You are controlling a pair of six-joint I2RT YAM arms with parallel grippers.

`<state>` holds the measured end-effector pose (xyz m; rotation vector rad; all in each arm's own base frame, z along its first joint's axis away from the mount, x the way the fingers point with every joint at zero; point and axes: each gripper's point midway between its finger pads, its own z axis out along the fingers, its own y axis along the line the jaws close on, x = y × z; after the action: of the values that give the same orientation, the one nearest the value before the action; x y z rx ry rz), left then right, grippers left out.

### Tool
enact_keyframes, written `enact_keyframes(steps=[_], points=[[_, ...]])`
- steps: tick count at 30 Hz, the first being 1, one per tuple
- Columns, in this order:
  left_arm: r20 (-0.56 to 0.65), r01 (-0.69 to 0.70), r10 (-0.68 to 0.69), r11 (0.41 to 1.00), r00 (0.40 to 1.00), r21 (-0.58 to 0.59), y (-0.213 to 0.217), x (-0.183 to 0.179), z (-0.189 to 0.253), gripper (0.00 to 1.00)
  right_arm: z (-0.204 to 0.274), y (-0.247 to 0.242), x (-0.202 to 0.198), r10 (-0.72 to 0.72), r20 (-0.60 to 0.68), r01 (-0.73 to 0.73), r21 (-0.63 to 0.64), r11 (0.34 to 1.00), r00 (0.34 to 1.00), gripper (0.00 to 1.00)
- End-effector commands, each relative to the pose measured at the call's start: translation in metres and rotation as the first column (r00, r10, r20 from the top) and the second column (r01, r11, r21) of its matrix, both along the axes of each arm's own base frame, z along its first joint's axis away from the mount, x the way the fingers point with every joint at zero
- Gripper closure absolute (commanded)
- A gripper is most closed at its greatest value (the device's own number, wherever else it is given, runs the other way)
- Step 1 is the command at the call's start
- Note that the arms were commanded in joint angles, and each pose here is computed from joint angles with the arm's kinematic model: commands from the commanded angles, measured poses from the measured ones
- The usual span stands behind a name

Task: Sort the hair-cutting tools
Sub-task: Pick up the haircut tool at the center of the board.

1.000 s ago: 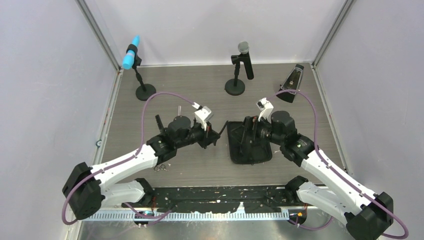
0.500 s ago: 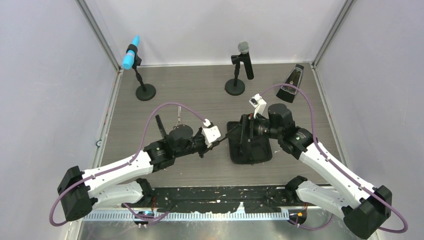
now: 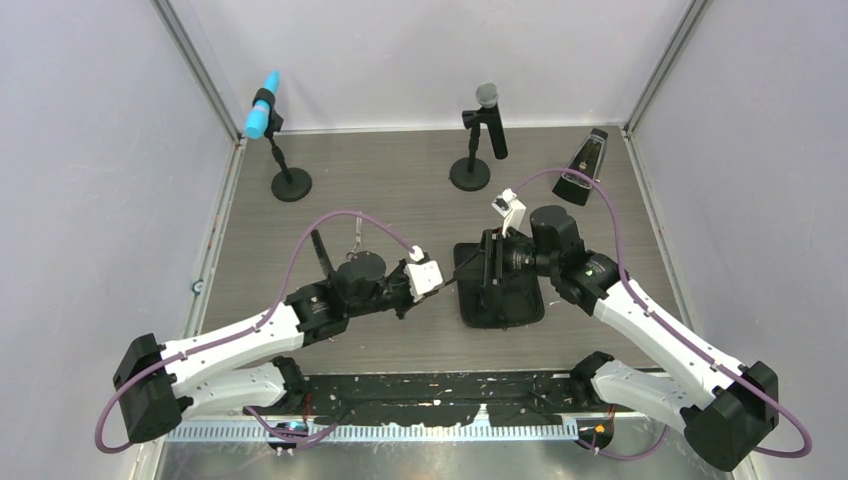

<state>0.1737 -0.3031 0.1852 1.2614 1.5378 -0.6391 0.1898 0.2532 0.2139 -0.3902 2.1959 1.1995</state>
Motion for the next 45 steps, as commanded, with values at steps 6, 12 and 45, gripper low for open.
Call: enact_keyframes(steps=[6,12,45], points=[[0.048,0.046,-0.044,0.998,0.998,-0.047,-0.003,-0.006,0.022,1.0,0.01,0.013,0.0,0.045,0.008,-0.045,0.068,0.997,0.999,0.64],[0.047,0.002,0.001,0.999,0.999,-0.053,-0.002,0.001,0.022,0.94,0.012,0.013,0.003,0.034,0.012,-0.034,0.072,0.997,0.999,0.93],[-0.924,-0.897,0.257,0.412,0.285,-0.162,0.015,0.034,0.066,0.27,0.066,0.022,0.027,-0.326,0.496,0.206,0.283,0.937,0.805,0.95]])
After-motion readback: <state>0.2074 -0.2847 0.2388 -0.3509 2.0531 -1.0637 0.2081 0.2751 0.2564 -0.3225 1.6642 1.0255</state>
